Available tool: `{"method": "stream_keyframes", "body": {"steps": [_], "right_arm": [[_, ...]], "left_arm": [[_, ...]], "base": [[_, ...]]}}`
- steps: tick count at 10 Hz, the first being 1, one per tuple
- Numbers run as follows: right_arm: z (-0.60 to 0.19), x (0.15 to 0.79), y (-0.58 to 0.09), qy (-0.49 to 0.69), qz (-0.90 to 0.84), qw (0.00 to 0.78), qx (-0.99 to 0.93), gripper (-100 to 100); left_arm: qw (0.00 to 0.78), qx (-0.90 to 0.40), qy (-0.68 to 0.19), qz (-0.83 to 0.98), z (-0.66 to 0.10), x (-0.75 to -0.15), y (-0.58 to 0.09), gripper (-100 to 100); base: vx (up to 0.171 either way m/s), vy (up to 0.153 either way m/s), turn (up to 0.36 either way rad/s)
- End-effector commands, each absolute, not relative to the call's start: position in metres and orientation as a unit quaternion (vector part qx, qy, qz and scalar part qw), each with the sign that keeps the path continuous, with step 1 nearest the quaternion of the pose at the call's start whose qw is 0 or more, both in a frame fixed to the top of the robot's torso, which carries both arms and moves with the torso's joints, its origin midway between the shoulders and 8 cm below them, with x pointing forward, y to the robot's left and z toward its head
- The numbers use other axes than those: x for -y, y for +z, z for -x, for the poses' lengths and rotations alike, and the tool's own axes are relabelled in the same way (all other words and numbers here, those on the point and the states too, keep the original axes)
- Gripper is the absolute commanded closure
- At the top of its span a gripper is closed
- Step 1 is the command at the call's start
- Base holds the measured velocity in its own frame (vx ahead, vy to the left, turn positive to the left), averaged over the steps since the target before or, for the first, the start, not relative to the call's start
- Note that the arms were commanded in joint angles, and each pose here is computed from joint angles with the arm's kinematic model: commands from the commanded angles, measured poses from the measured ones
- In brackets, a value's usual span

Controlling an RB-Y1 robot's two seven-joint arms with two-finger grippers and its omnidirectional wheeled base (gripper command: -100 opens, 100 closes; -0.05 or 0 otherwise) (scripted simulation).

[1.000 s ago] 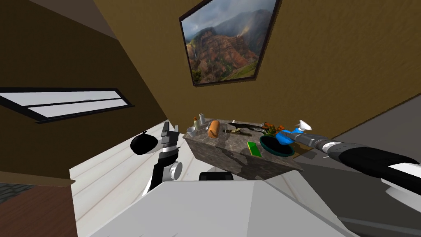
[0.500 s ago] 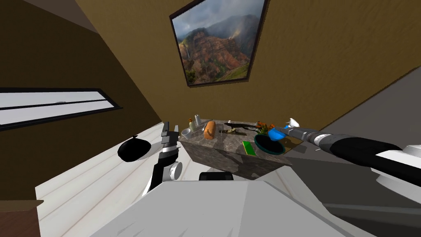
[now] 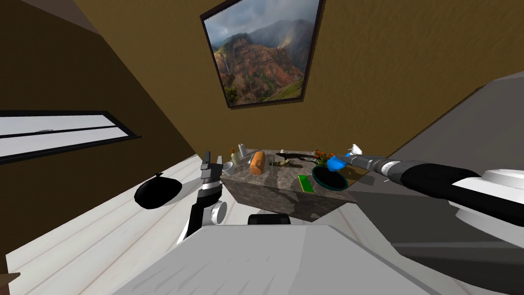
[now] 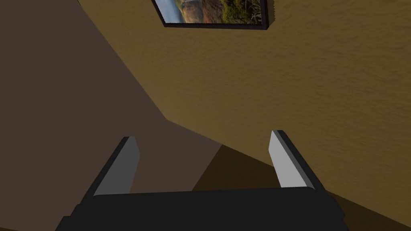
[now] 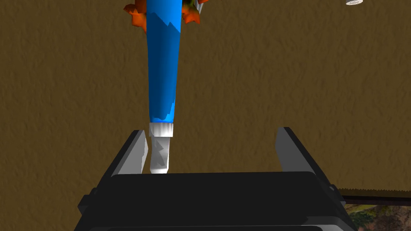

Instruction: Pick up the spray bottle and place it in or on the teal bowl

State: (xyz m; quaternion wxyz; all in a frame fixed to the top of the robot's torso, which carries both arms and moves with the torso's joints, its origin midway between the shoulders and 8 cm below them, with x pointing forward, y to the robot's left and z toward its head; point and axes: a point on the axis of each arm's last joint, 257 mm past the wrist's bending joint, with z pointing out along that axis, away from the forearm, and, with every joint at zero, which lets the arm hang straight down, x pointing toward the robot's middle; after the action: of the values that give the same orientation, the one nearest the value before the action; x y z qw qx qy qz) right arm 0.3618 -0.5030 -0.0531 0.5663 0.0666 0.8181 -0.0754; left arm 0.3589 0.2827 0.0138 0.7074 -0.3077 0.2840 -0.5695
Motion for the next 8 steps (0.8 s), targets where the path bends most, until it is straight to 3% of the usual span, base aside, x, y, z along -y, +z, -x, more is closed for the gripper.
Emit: {"method": "stream_keyframes", "body": {"steps": [1,2,3,8], "right_arm": [[-0.3662,0.4885,-0.0475,-0.069,-0.059,0.565,-0.820,-100],[-0.3633,0.4936,-0.0502,-0.072,-0.062,0.565,-0.819,-100],[-0.3635,0.4927,-0.0496,-0.072,-0.062,0.565,-0.819,0],[-0.3634,0.4928,-0.0497,-0.072,-0.062,0.565,-0.819,0]], "left_arm": [[0.707,-0.284,-0.569,0.308,-0.3589,-0.2827,0.0138,0],[0.707,-0.284,-0.569,0.308,-0.3589,-0.2828,0.0138,0],[0.707,-0.284,-0.569,0.308,-0.3589,-0.2827,0.0138,0],[0.707,-0.284,-0.569,0.308,-0.3589,-0.2827,0.0138,0]], "base": [[0.009,-0.018,-0.067],[0.002,-0.004,-0.011],[0.000,0.000,0.000],[0.000,0.000,0.000]]}}
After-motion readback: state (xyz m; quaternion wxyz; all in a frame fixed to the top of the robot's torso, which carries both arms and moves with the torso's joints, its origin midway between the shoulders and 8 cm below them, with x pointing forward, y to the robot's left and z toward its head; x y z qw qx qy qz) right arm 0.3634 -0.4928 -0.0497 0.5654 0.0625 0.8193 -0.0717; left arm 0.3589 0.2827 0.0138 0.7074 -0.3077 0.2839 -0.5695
